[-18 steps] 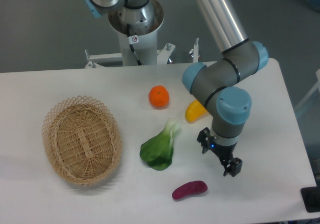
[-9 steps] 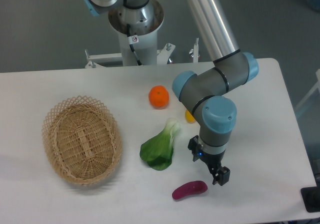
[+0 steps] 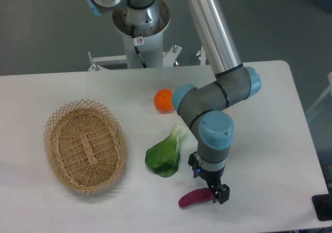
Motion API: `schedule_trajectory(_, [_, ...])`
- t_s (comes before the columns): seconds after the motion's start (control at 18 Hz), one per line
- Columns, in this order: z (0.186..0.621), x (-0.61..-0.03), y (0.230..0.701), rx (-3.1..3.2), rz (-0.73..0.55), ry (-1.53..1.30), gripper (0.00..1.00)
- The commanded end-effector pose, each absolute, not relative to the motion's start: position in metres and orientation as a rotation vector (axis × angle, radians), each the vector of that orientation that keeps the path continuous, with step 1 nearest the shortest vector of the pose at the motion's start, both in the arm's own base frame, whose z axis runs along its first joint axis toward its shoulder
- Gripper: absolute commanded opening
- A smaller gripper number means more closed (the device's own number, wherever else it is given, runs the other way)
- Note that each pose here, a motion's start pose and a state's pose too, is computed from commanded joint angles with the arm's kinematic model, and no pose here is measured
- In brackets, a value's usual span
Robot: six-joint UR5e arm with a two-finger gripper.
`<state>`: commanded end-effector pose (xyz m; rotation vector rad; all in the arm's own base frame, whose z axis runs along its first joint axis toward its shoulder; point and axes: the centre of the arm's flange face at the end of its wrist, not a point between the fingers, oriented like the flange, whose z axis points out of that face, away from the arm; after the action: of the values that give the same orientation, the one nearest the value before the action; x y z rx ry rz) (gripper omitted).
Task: Pick up the sweet potato from the table
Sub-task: 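Lower around the sweet potato and close the gripper on it, then lift the held sweet potato up off the table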
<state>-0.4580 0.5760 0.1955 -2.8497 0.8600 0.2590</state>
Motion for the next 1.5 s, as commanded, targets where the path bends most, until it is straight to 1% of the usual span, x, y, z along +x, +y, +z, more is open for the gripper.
schedule_trajectory(0.33, [0.180,-0.448,0.583,-2.855,0.227,0.882,1.00])
schedule_trajectory(0.39, [0.178,-0.447,0.583,-2.857,0.223,0.882,0.91])
schedule_trajectory(0.44, [0.177,-0.446,0.583,-2.858,0.219,0.884,0.80])
schedule_trajectory(0.5, [0.176,-0.444,0.584,-2.857,0.218,0.887,0.72])
schedule_trajectory(0.56, [0.177,-0.444,0.584,-2.858,0.219,0.887,0.66])
schedule_trajectory(0.67, [0.177,-0.444,0.584,-2.864,0.218,0.865,0.51])
schedule_trajectory(0.78, [0.179,-0.444,0.584,-2.866,0.220,0.849,0.37])
schedule_trajectory(0.89, [0.181,-0.445,0.585,-2.864,0.225,0.844,0.30])
schedule_trajectory(0.94, [0.182,-0.445,0.585,-2.863,0.227,0.843,0.29])
schedule_trajectory(1.06, [0.190,-0.446,0.585,-2.864,0.243,0.841,0.29])
schedule_trajectory(1.17, [0.206,-0.445,0.584,-2.859,0.272,0.839,0.29])
schedule_trajectory(1.33, [0.241,-0.446,0.574,-2.894,0.375,0.842,0.29])
schedule_trajectory(1.44, [0.252,-0.450,0.567,-2.944,0.434,0.839,0.29])
schedule_trajectory(1.5, [0.256,-0.451,0.565,-2.953,0.442,0.835,0.30])
